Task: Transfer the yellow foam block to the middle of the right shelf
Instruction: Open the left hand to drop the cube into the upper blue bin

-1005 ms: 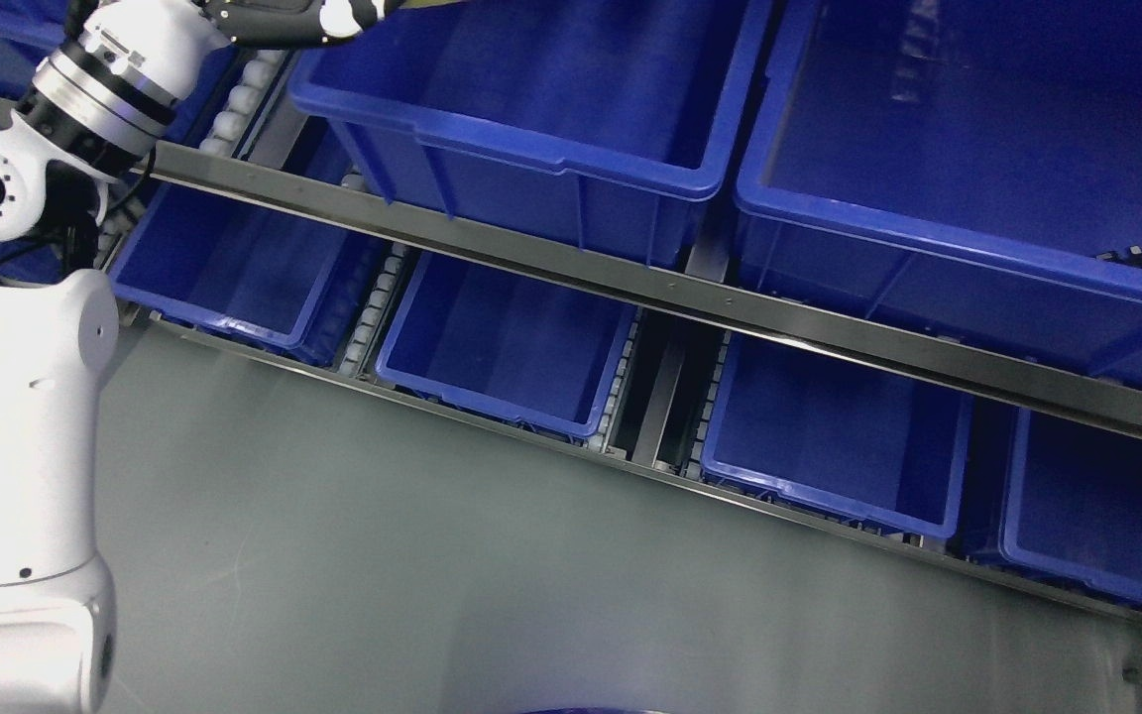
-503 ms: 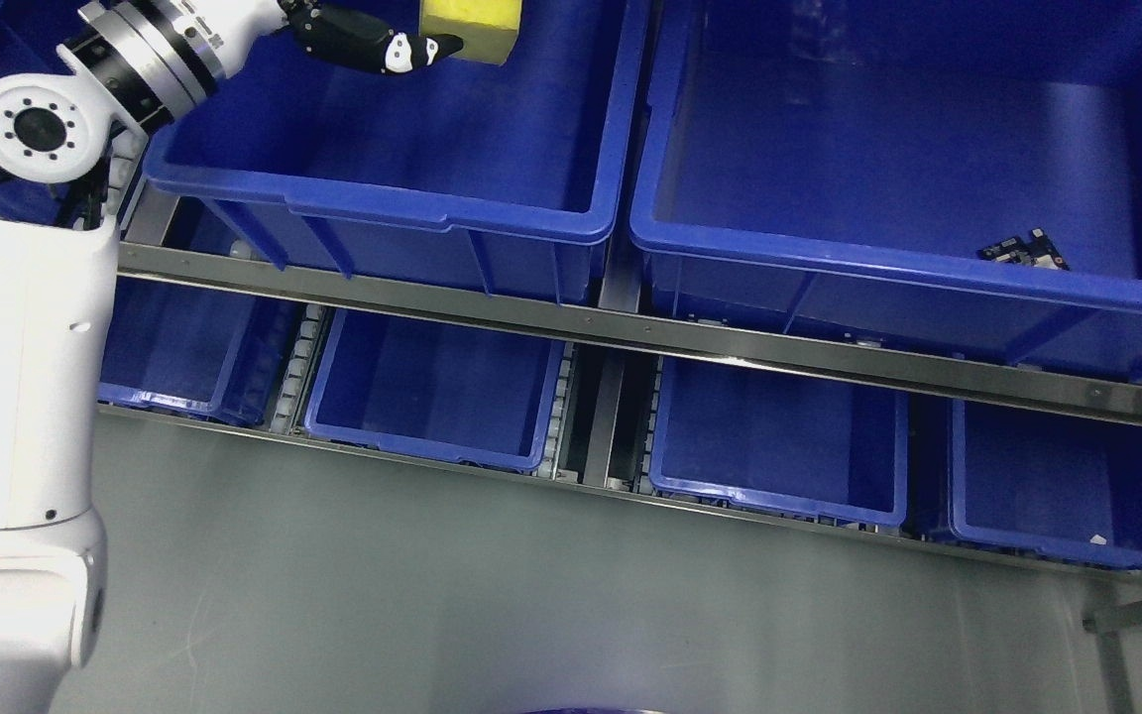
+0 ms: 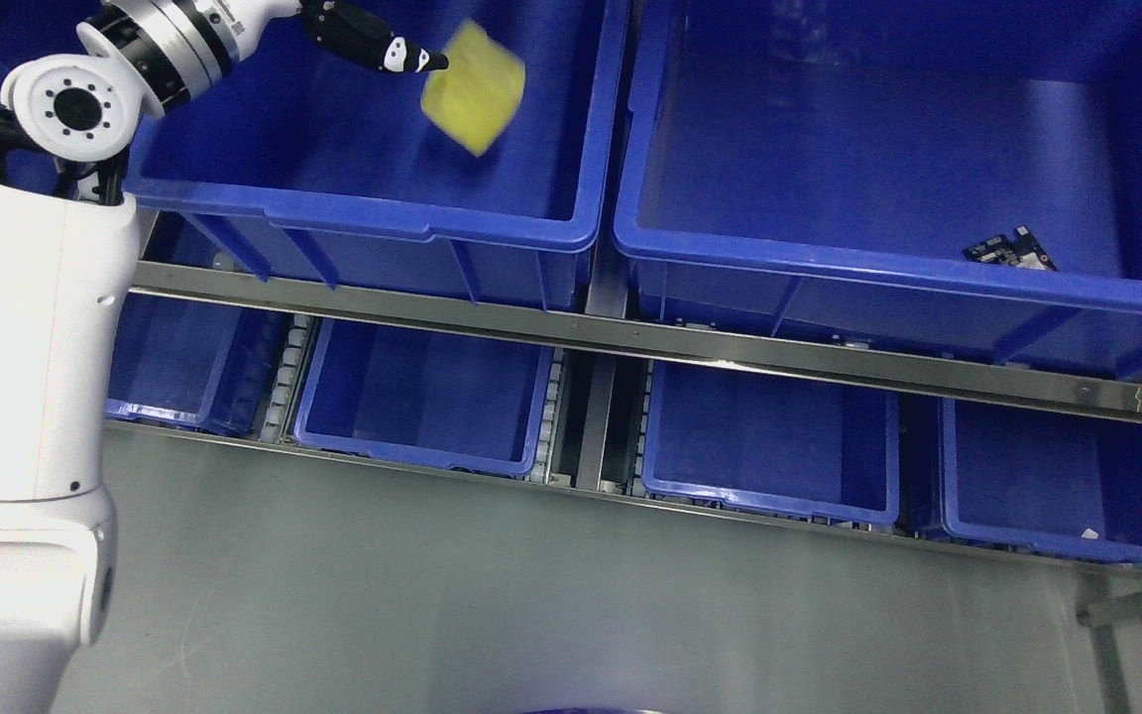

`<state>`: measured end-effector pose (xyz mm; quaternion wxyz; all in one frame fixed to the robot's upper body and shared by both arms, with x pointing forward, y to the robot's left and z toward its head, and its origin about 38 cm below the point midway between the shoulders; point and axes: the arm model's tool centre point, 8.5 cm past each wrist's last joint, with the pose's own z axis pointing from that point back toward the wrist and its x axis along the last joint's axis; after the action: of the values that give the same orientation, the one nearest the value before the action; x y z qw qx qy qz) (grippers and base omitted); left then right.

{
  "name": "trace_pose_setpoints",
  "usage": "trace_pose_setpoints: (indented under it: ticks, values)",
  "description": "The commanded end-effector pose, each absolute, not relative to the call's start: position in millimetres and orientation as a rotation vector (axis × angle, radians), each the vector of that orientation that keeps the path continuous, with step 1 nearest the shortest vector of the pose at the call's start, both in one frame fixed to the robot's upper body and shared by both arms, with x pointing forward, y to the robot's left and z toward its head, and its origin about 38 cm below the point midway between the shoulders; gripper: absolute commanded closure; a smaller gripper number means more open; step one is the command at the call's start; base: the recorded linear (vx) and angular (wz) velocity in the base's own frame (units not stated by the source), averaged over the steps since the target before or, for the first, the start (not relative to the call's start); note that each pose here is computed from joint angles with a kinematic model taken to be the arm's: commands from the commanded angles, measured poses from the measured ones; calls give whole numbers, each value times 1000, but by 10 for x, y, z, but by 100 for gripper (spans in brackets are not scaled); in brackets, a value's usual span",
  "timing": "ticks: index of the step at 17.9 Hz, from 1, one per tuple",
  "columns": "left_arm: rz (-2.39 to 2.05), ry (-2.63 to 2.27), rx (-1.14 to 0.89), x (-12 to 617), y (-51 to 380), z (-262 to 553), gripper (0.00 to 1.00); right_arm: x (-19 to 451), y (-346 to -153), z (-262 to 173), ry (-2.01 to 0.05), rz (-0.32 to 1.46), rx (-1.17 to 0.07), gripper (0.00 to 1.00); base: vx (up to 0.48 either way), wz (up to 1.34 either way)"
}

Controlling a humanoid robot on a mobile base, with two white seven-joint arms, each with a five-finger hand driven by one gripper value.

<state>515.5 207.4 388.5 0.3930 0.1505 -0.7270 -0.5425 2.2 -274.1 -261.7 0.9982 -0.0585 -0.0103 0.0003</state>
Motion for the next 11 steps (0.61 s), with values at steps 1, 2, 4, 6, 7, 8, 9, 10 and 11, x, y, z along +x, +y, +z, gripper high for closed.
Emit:
trace_pose_setpoints:
  ticks: [1, 2, 4, 6, 7, 8, 9, 10, 11]
  values:
    - [-1178, -2023, 175, 5205, 1574, 3995, 0, -77, -2854, -2608, -13, -8, -134, 0, -3, 29]
    - [-1035, -2040, 181, 5237, 1886, 4061, 0, -67, -2854, -2608, -15, -8, -134, 0, 0, 0]
    - [-851, -2052, 105, 5260, 2078, 4071, 0, -67, -2854, -2608, -15, -8, -134, 0, -1, -7]
    - [-517, -2110, -42, 5285, 2296, 4087, 0, -67, -2854, -2608, -15, -8, -134, 0, -2, -13]
    - [-368, -2111, -107, 5283, 2401, 4115, 0, -77, -2854, -2608, -13, -8, -134, 0, 0, 0]
    - [-228, -2101, -163, 5270, 2521, 4147, 0, -67, -2854, -2608, -15, -8, -134, 0, 0, 0]
    - [-76, -2067, -214, 5248, 2677, 4112, 0, -77, -2854, -2608, -13, -8, -134, 0, 0, 0]
    - [-28, -2044, -231, 5225, 2724, 4034, 0, -77, -2854, -2608, -13, -8, -134, 0, 0, 0]
    - [-20, -2028, -228, 5182, 2741, 3904, 0, -67, -2854, -2608, -15, -8, -134, 0, 0, 0]
